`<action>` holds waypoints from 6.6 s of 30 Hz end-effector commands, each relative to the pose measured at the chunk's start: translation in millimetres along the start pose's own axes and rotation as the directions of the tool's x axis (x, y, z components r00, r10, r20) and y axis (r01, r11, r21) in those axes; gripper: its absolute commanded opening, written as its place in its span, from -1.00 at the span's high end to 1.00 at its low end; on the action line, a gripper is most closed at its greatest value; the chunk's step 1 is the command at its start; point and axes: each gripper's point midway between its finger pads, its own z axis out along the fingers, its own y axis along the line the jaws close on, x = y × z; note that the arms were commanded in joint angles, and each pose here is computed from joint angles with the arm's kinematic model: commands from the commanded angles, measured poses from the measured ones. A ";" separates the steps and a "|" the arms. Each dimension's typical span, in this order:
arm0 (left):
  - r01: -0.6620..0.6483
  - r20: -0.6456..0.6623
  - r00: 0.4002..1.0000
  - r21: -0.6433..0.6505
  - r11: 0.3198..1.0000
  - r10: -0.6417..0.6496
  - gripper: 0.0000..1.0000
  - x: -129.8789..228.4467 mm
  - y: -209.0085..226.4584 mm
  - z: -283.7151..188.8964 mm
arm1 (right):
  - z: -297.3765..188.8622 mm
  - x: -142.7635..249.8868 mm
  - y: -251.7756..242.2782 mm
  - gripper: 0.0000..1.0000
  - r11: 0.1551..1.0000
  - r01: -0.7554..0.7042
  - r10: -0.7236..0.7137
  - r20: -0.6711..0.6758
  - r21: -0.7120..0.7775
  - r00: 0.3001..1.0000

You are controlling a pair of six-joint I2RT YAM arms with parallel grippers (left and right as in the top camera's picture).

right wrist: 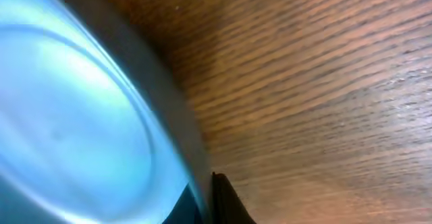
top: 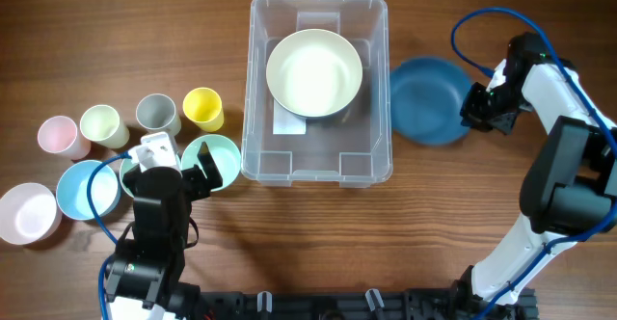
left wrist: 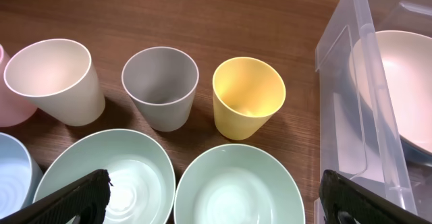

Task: Pack container
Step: 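Grasp the large blue plate rim with the right gripper, then place the blue plate on top of the cream bowl, release, withdraw right, then move the left gripper to the pink bowl at far left and grasp it, then carry the pink bowl with the left gripper into the container, release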

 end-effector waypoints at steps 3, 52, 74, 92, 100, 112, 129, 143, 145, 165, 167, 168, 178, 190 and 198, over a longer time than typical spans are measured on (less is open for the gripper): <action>0.014 0.019 1.000 -0.018 1.000 -0.014 -0.99 -7.3 3.4 -1.6 | -31.2 -19.6 -31.5 0.91 0.988 -0.146 0.138 0.127 0.056 0.982; 0.014 0.023 1.000 -0.017 1.000 -0.014 -0.99 -8.2 3.2 -1.6 | -208.1 -60.3 -21.9 -0.66 0.958 -0.204 0.284 0.547 -0.203 0.788; 0.028 -0.028 0.999 0.340 0.940 -0.020 -1.00 -5.6 -59.6 -12.1 | -162.5 -61.0 -42.8 -0.99 0.946 -0.283 0.325 0.434 -0.162 0.840; 0.815 0.403 0.516 -0.502 0.289 -0.756 -0.99 -27.2 224.4 -62.1 | -162.5 -61.1 -42.8 -0.99 0.946 -0.282 0.325 0.435 -0.162 0.840; 0.784 0.442 0.342 -0.621 -0.008 -0.829 -0.96 48.3 308.9 -37.8 | -162.5 -61.1 -42.8 -0.99 0.946 -0.282 0.325 0.435 -0.162 0.840; 0.718 0.384 0.261 -0.690 -0.087 -0.886 -0.36 115.0 336.4 6.9 | -162.5 -61.1 -42.8 -0.99 0.946 -0.282 0.325 0.435 -0.162 0.840; 0.816 0.459 0.225 -0.571 -0.092 -0.860 0.92 30.2 357.7 -38.2 | -162.5 -61.1 -42.8 -0.99 0.946 -0.282 0.325 0.435 -0.162 0.840; 0.733 0.505 0.284 -0.662 -0.155 -0.815 -0.54 53.9 376.4 -55.3 | -162.5 -61.1 -42.8 -0.99 0.945 -0.283 0.326 0.435 -0.162 0.840; 0.721 0.503 0.269 -0.671 -0.174 -0.822 -0.58 65.8 382.2 -51.1 | -162.5 -61.1 -42.8 -0.99 0.946 -0.282 0.325 0.435 -0.162 0.840; 0.785 0.340 0.173 -0.614 -0.079 -0.924 0.92 75.0 387.9 -3.0 | -162.5 -61.1 -42.8 -0.99 0.945 -0.283 0.326 0.435 -0.162 0.840; 0.851 0.325 0.179 -0.525 -0.020 -0.929 0.92 33.9 382.4 -5.5 | -162.5 -61.1 -42.8 -0.99 0.945 -0.283 0.326 0.435 -0.162 0.840; 0.882 0.310 0.183 -0.471 0.017 -0.933 0.92 12.6 377.4 -6.0 | -162.5 -61.1 -42.8 -1.00 0.945 -0.283 0.326 0.435 -0.162 0.840; 0.657 -0.097 0.753 0.139 0.741 -0.650 0.92 -184.0 116.1 26.7 | -162.5 -61.1 -42.8 -0.99 0.946 -0.282 0.325 0.435 -0.162 0.840; -0.020 -0.330 0.904 0.601 0.799 0.272 0.92 -52.8 -217.8 26.6 | -162.5 -61.1 -42.8 -0.99 0.946 -0.282 0.325 0.435 -0.162 0.840; -0.146 -0.458 0.747 0.594 0.791 0.482 0.92 62.9 -258.8 60.2 | -162.5 -61.1 -42.8 -0.99 0.945 -0.283 0.326 0.435 -0.162 0.840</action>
